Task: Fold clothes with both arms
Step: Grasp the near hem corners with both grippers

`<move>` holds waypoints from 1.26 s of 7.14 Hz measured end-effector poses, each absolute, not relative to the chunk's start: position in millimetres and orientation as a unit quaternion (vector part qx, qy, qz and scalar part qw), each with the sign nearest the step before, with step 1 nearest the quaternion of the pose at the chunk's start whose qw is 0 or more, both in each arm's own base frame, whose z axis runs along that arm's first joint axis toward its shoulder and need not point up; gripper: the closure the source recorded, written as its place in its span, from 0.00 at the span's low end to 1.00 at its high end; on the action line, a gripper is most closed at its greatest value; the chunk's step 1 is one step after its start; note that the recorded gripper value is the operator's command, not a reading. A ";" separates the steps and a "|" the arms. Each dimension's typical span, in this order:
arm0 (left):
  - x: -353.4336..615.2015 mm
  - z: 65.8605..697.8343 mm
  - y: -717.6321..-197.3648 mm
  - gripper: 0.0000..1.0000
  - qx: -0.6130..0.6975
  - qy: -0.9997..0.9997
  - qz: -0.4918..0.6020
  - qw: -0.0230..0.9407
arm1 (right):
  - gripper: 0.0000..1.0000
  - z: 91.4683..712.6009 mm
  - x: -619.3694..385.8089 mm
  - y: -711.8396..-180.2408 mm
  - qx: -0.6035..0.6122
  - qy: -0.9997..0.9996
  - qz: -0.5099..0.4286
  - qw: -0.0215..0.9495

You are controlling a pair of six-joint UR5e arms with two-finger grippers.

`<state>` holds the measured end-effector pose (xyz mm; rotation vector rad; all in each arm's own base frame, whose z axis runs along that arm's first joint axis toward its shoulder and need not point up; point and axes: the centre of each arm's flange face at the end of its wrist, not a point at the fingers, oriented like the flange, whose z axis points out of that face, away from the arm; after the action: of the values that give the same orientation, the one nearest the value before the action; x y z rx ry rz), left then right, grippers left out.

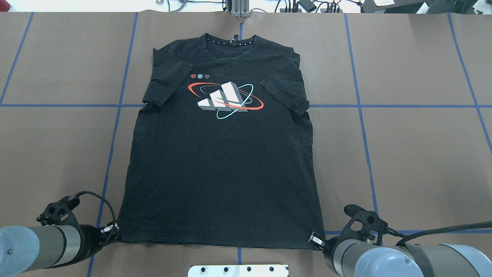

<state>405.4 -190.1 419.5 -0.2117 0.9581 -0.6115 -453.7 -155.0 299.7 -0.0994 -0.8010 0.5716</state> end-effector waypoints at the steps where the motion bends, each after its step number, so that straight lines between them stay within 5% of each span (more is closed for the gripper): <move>1: 395.9 405.0 -189.4 1.00 -0.104 0.463 -0.285 0.832 | 1.00 297.6 -450.1 -151.9 -0.052 -0.386 0.271 0.880; 9: 359.2 335.2 -181.2 1.00 -0.134 0.518 -0.263 0.803 | 1.00 303.0 -408.4 -116.2 -0.075 -0.378 0.234 0.893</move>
<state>359.2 -181.2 335.2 -0.2872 1.1091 -0.5633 -408.4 -116.2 303.0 -0.1560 -0.7841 0.4862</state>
